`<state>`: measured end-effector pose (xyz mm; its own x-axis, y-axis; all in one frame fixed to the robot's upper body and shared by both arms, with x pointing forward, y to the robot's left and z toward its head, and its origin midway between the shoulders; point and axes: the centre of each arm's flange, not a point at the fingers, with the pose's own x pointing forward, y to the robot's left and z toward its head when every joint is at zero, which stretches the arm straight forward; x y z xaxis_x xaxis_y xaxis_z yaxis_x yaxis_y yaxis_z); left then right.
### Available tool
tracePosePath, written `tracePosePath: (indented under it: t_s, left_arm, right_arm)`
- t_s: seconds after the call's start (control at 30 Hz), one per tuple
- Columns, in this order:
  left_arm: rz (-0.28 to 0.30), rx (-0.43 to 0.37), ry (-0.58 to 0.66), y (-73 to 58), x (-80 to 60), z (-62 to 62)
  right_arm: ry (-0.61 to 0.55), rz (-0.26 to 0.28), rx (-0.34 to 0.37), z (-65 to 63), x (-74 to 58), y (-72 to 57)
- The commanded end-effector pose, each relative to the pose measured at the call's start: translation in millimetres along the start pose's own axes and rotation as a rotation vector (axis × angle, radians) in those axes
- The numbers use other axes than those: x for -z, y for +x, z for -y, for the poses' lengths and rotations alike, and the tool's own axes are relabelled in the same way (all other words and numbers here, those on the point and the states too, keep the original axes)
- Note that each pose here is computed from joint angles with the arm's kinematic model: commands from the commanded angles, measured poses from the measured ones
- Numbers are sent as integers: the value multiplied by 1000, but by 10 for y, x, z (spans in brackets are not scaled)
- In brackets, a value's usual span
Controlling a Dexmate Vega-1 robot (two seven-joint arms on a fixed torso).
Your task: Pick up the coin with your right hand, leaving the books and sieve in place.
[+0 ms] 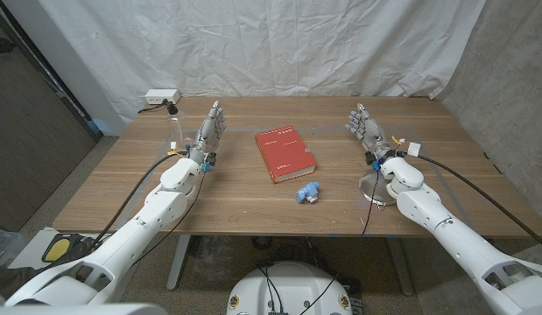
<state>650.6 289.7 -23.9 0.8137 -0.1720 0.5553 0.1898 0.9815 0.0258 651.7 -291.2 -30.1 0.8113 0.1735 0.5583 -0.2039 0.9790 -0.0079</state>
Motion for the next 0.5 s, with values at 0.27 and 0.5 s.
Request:
tracePosePath:
  t_s: [0.27, 0.5]
  left_arm:
    - [4, 7, 34, 17, -114, 46]
    - [13, 3, 39, -14, -163, -4]
  right_arm:
    - [8, 5, 13, -16, -72, -60]
    - [2, 17, 11, -88, -183, -71]
